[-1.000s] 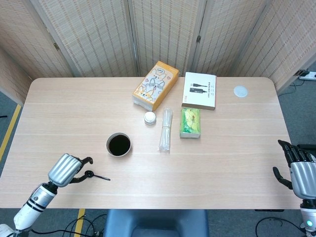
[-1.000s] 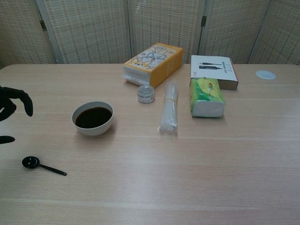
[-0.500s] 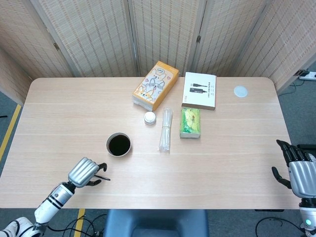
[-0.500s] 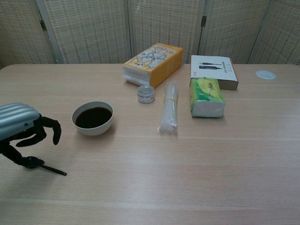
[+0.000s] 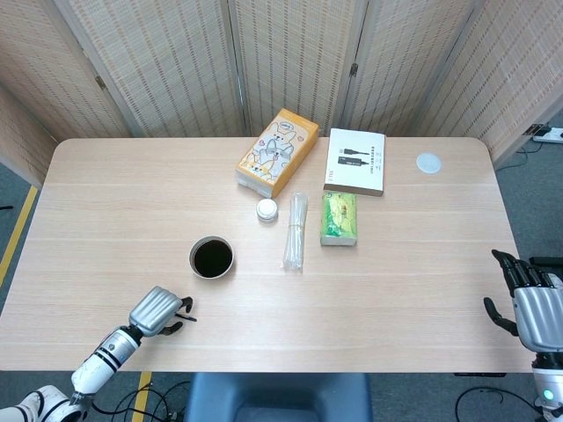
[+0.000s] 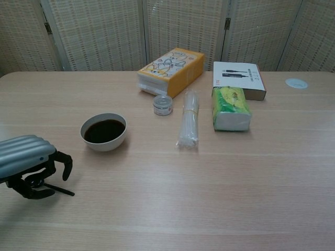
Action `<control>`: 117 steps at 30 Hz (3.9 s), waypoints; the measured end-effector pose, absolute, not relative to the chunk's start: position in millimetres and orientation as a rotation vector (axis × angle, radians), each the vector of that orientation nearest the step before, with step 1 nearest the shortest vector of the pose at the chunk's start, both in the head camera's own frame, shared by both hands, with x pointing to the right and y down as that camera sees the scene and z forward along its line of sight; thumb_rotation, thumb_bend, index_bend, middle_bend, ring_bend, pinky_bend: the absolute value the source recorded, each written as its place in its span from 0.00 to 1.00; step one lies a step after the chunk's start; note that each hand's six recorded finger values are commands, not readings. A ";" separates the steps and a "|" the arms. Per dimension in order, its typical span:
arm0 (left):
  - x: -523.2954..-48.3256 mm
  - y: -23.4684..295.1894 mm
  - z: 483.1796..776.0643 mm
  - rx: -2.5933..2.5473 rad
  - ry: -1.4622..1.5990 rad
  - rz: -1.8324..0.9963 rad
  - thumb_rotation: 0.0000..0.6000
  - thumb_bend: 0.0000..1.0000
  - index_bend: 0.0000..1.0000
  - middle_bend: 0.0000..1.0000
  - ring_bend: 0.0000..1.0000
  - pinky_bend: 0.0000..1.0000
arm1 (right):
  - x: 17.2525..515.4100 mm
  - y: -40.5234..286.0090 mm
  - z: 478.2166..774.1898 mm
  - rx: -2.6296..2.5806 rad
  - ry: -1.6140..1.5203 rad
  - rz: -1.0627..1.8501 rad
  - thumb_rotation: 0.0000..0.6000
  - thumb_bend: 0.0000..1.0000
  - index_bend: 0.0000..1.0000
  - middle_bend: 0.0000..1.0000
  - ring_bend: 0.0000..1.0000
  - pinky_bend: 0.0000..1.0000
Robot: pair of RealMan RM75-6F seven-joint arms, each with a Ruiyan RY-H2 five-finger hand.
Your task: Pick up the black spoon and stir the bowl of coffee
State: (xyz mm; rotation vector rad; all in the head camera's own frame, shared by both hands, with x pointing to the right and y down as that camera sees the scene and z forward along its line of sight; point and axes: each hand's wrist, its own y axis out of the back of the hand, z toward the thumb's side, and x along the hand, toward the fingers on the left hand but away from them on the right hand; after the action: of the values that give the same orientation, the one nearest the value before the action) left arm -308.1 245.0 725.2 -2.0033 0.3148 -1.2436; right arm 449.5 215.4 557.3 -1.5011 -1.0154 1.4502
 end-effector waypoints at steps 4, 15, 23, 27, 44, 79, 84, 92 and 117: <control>-308.8 245.7 729.5 -2.010 0.306 -1.274 1.00 0.40 0.49 0.93 0.92 1.00 | 449.0 214.1 557.8 -1.503 -1.012 1.447 1.00 0.27 0.10 0.18 0.22 0.25; -309.4 245.7 739.4 -2.001 0.277 -1.325 1.00 0.40 0.50 0.93 0.92 1.00 | 451.5 214.5 559.0 -1.503 -1.012 1.457 1.00 0.27 0.10 0.18 0.23 0.25; -307.8 246.6 744.8 -1.998 0.266 -1.349 1.00 0.40 0.51 0.93 0.92 1.00 | 452.8 215.1 559.4 -1.501 -1.012 1.463 1.00 0.27 0.10 0.18 0.23 0.25; -307.4 246.7 746.1 -1.995 0.264 -1.354 1.00 0.40 0.53 0.93 0.92 1.00 | 453.3 215.0 559.3 -1.500 -1.012 1.465 1.00 0.27 0.10 0.18 0.23 0.25; -306.0 247.0 750.8 -1.995 0.273 -1.367 1.00 0.40 0.56 0.93 0.92 1.00 | 455.1 215.1 560.3 -1.499 -1.015 1.472 1.00 0.27 0.10 0.18 0.23 0.25; -299.8 209.5 716.5 -2.219 0.612 -1.270 1.00 0.45 0.64 1.00 0.98 1.00 | 454.7 215.8 557.4 -1.496 -1.024 1.464 1.00 0.27 0.10 0.18 0.25 0.25; -295.5 181.1 702.1 -2.292 0.743 -1.218 1.00 0.45 0.65 1.00 0.98 1.00 | 454.7 216.7 555.5 -1.494 -1.028 1.459 1.00 0.27 0.10 0.18 0.25 0.25; -273.3 132.7 684.8 -2.437 0.978 -1.102 1.00 0.45 0.65 0.99 0.97 1.00 | 456.2 220.3 552.7 -1.490 -1.037 1.458 1.00 0.27 0.10 0.18 0.25 0.25; -191.9 117.3 752.5 -2.487 1.126 -1.164 1.00 0.45 0.64 0.97 0.95 1.00 | 471.8 228.7 545.7 -1.464 -1.069 1.485 1.00 0.27 0.10 0.18 0.25 0.25</control>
State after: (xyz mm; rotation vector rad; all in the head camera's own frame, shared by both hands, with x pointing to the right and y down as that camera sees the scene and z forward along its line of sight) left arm -191.9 117.3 752.5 -2.4872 1.1261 -1.1636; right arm 471.8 228.7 545.7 -1.4637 -1.0694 1.4852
